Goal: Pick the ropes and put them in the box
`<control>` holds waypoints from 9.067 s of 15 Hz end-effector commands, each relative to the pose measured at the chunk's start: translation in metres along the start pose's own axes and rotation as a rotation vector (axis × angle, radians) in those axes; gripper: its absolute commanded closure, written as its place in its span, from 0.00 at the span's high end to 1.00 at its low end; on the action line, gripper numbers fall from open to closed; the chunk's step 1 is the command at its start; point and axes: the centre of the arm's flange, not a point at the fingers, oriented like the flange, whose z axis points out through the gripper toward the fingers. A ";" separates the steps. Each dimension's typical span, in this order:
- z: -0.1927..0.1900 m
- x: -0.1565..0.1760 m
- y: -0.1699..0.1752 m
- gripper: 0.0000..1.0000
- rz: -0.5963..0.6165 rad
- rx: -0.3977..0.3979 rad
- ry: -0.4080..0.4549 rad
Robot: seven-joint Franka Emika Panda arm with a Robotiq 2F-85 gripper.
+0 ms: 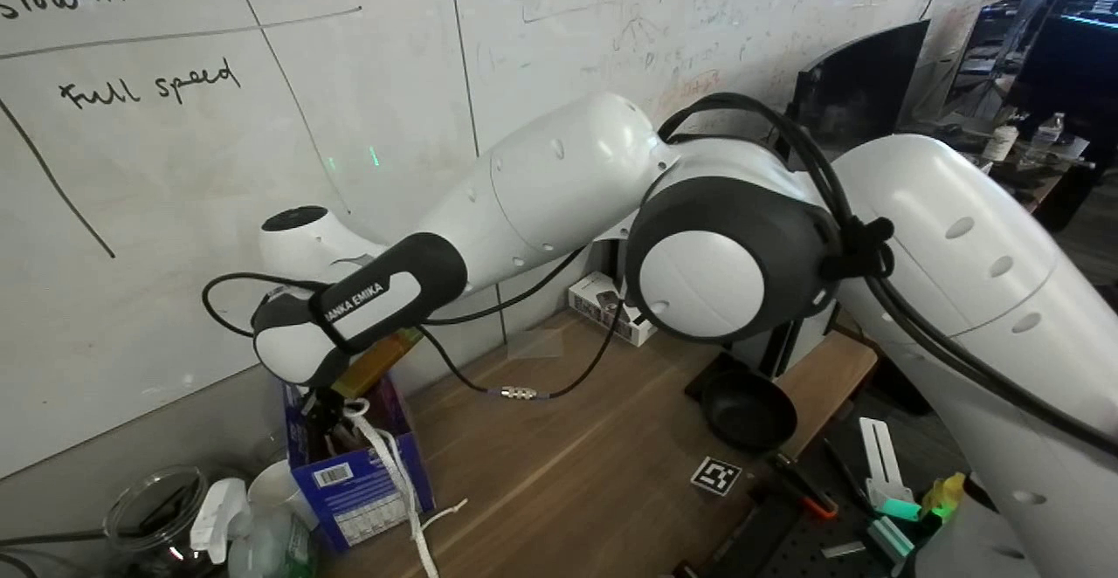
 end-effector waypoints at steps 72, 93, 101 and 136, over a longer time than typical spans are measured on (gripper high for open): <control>0.093 -0.173 -0.037 1.00 0.280 0.002 0.406; 0.099 -0.166 -0.044 0.03 0.278 -0.071 0.296; 0.001 -0.143 -0.048 0.04 0.200 -0.312 0.235; -0.161 0.017 -0.059 0.04 0.117 -0.854 0.749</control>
